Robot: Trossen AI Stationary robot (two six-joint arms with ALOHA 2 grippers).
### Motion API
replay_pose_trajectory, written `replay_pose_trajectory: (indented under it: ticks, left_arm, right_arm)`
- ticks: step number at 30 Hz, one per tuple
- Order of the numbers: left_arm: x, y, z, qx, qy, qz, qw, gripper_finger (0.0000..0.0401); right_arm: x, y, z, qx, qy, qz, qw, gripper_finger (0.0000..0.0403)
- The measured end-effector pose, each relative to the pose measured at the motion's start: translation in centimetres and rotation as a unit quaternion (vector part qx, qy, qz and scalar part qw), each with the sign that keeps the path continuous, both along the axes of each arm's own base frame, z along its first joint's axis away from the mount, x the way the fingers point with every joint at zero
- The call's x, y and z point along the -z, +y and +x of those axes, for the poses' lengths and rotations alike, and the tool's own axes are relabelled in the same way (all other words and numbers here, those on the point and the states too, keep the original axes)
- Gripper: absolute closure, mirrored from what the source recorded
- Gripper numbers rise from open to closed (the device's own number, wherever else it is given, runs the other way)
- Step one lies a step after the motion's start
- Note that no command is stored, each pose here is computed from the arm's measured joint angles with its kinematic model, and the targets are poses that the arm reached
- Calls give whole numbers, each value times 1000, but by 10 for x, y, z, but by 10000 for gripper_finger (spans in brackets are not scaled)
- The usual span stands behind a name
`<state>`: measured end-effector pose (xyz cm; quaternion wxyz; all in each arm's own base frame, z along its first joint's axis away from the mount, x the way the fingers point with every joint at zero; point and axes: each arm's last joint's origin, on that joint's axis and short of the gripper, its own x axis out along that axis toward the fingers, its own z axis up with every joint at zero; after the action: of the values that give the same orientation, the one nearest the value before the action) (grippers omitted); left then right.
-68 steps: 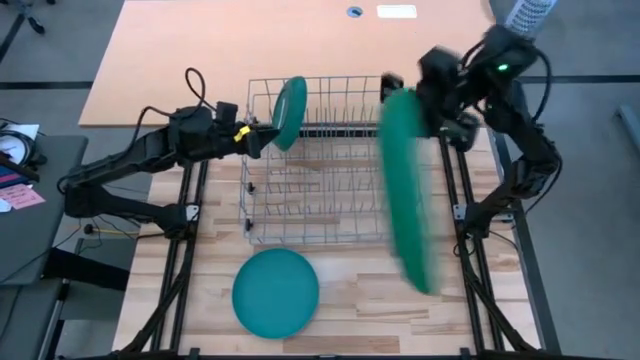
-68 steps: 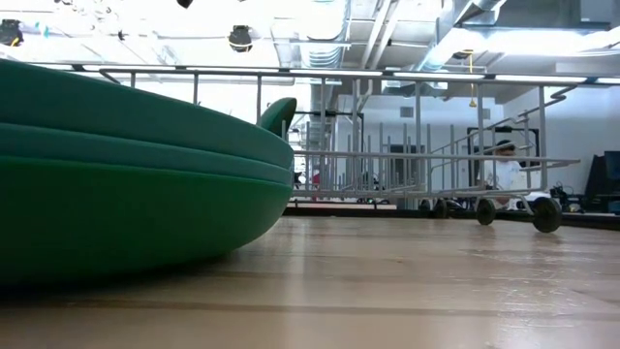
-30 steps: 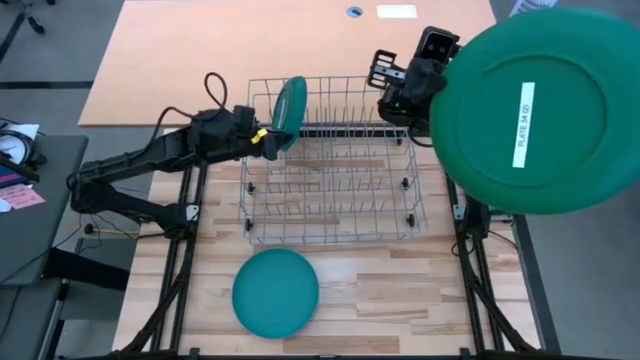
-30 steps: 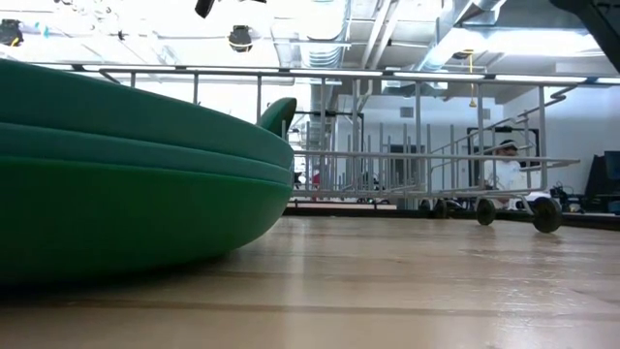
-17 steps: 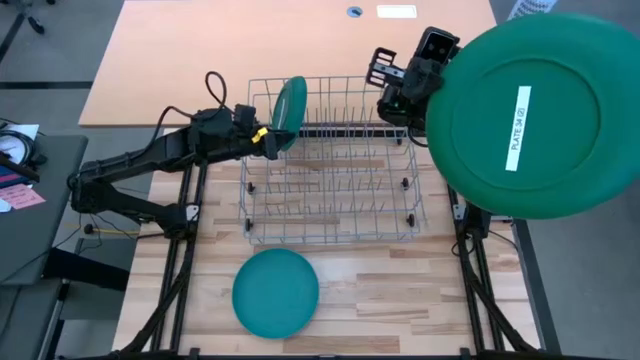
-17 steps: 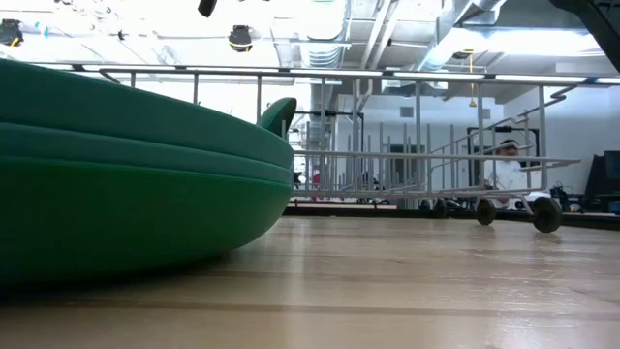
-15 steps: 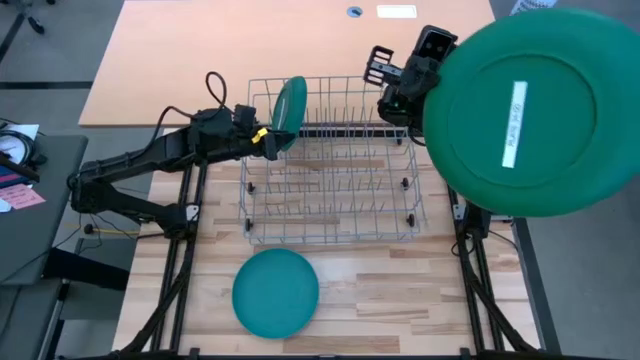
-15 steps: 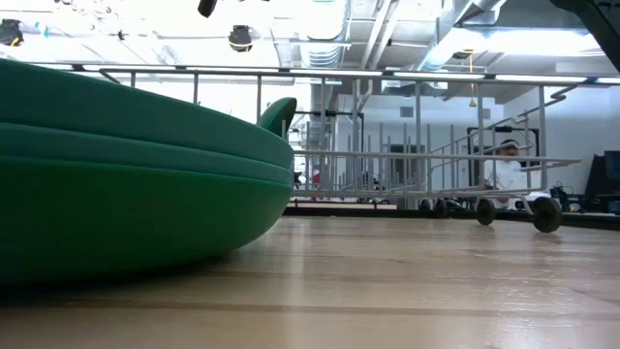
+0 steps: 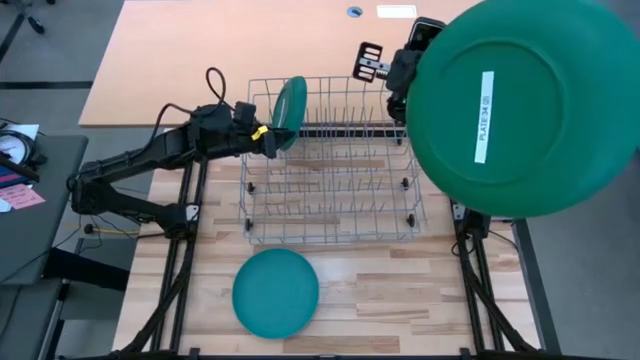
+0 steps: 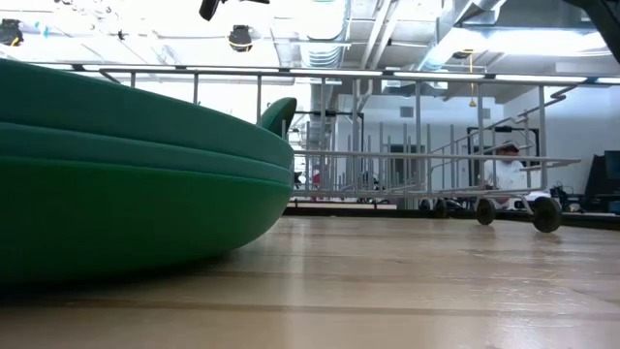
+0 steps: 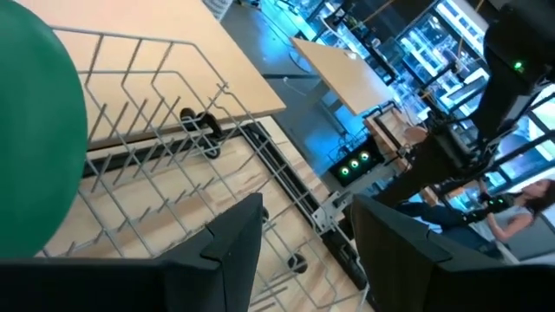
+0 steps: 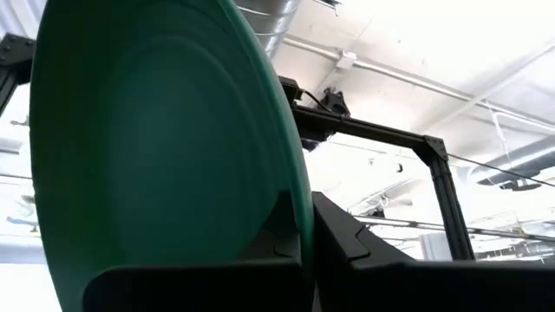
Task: Sort dishes
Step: Put the green plate in the dish rack
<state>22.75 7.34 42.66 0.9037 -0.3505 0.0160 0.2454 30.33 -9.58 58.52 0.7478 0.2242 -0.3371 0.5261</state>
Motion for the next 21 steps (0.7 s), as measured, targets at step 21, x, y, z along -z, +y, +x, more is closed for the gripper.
replay_pose_trajectory:
  ticks: [21]
  left_arm:
    - [0,17,-6,-2,3,7,1000,228]
  right_arm:
    - [-31,7,-25,153,191,-30,969,394]
